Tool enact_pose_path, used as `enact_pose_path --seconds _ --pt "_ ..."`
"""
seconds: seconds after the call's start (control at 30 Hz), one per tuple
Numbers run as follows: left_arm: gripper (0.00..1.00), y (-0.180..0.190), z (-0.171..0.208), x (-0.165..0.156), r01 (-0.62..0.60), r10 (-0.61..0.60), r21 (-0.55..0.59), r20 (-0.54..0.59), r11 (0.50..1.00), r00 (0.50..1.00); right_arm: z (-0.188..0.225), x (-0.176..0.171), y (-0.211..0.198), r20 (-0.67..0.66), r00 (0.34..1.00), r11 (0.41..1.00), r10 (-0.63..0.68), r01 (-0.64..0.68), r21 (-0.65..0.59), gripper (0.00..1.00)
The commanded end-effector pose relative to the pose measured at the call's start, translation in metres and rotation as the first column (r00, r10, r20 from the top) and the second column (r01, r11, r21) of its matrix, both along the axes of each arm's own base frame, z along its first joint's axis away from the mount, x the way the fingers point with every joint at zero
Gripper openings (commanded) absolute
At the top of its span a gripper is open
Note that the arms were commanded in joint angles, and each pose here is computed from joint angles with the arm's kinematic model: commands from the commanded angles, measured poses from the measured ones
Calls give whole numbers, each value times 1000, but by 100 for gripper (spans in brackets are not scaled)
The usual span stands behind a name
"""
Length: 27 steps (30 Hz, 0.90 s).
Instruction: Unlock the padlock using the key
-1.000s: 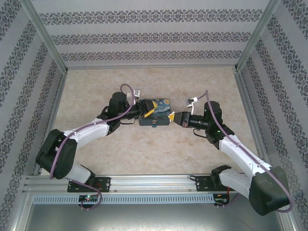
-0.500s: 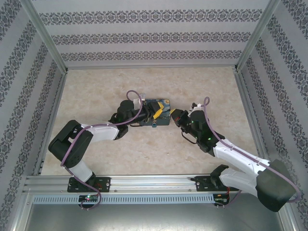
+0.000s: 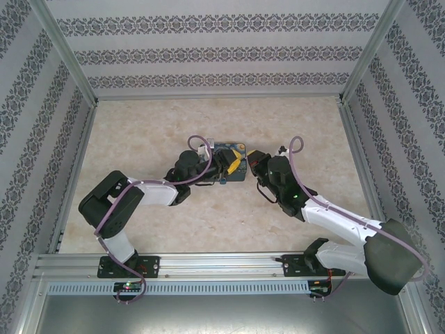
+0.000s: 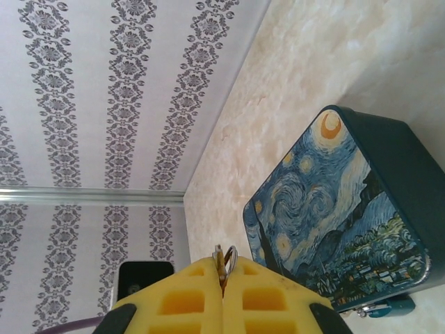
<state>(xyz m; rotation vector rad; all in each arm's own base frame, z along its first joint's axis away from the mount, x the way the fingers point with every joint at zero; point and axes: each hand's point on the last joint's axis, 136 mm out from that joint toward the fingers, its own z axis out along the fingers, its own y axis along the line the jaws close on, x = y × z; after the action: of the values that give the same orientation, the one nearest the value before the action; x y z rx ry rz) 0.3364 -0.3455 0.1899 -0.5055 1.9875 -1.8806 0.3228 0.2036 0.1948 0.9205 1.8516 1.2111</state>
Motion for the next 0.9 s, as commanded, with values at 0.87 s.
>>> enact_pose_path --seconds 0.87 --pt "16 -17 30 5 -22 30 -118 69 993 997 6 7 17 10 1000 996 3 -4 93 0"
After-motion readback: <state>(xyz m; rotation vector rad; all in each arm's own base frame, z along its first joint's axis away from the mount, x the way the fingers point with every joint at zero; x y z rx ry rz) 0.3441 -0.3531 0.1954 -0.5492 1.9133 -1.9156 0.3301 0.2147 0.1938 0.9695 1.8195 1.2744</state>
